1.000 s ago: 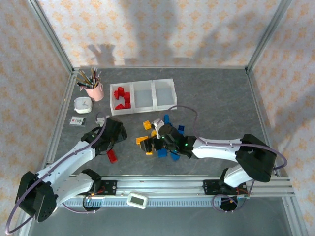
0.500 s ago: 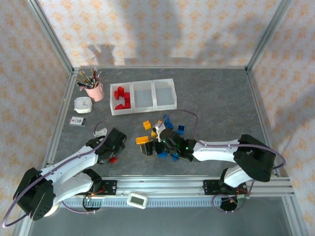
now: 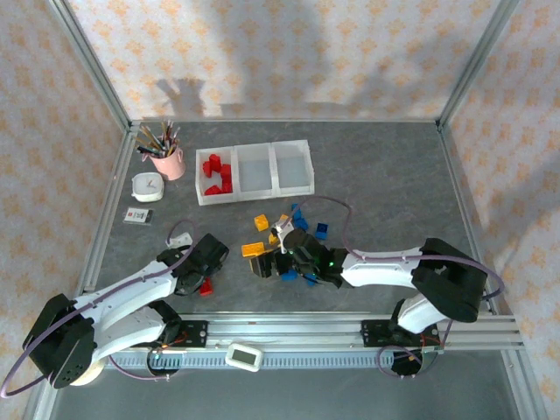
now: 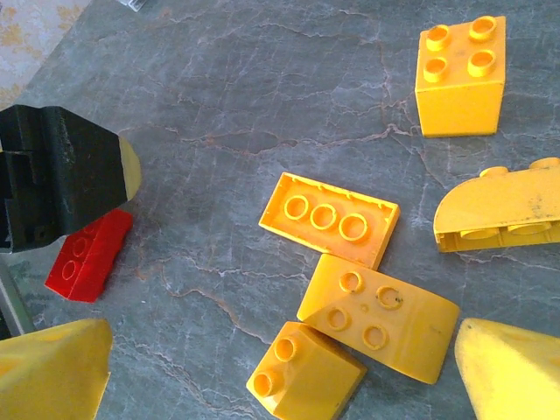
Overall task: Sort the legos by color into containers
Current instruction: Pick up the lego from the bottom-left of the table.
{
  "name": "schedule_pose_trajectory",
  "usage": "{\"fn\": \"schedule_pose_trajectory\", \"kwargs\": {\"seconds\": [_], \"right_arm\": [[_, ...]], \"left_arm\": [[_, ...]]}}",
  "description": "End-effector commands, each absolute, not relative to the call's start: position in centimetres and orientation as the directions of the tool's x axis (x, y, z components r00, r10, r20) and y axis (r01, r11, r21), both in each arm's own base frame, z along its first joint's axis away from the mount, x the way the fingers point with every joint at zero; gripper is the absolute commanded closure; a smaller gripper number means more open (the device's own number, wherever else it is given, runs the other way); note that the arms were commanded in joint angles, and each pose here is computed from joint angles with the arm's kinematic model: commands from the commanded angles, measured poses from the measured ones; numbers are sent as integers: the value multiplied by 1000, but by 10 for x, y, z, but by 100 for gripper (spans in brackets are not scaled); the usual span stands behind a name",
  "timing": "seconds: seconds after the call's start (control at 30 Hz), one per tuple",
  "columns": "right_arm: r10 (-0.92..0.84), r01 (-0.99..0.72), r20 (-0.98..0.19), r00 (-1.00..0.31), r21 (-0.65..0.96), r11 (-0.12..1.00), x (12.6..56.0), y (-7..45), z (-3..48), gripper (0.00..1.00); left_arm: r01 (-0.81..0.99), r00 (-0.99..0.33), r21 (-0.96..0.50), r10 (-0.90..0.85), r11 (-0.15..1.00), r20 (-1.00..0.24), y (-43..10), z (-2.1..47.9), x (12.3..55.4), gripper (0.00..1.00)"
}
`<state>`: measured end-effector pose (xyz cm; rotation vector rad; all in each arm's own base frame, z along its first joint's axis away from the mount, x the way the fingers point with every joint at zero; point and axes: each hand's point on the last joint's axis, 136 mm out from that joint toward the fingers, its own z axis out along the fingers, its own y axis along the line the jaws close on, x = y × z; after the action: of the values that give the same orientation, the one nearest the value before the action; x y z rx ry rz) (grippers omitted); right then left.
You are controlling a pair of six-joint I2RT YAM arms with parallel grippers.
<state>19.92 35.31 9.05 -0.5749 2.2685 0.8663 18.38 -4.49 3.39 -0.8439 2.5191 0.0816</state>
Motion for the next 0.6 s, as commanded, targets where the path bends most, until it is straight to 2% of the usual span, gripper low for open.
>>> {"fn": "schedule_pose_trajectory", "kwargs": {"seconds": [0.0,0.17,0.4,0.57], "right_arm": [[-146,-580,-704,-695,430,692,203,356,96,0],[-151,-580,-702,-696,425,695,203,356,95,0],[-154,-580,-700,-697,424,696,204,358,93,0],[-151,-574,-697,-701,426,699,203,356,91,0]], "left_arm": [[-604,-683,-54,-552,795,-479,-35,39,178,20],[-573,-716,-112,-562,812,-415,-53,28,172,21],[-527,-769,-70,-511,847,-384,-61,18,165,24],[-508,-780,-83,-499,857,-379,-69,15,168,35]]}}
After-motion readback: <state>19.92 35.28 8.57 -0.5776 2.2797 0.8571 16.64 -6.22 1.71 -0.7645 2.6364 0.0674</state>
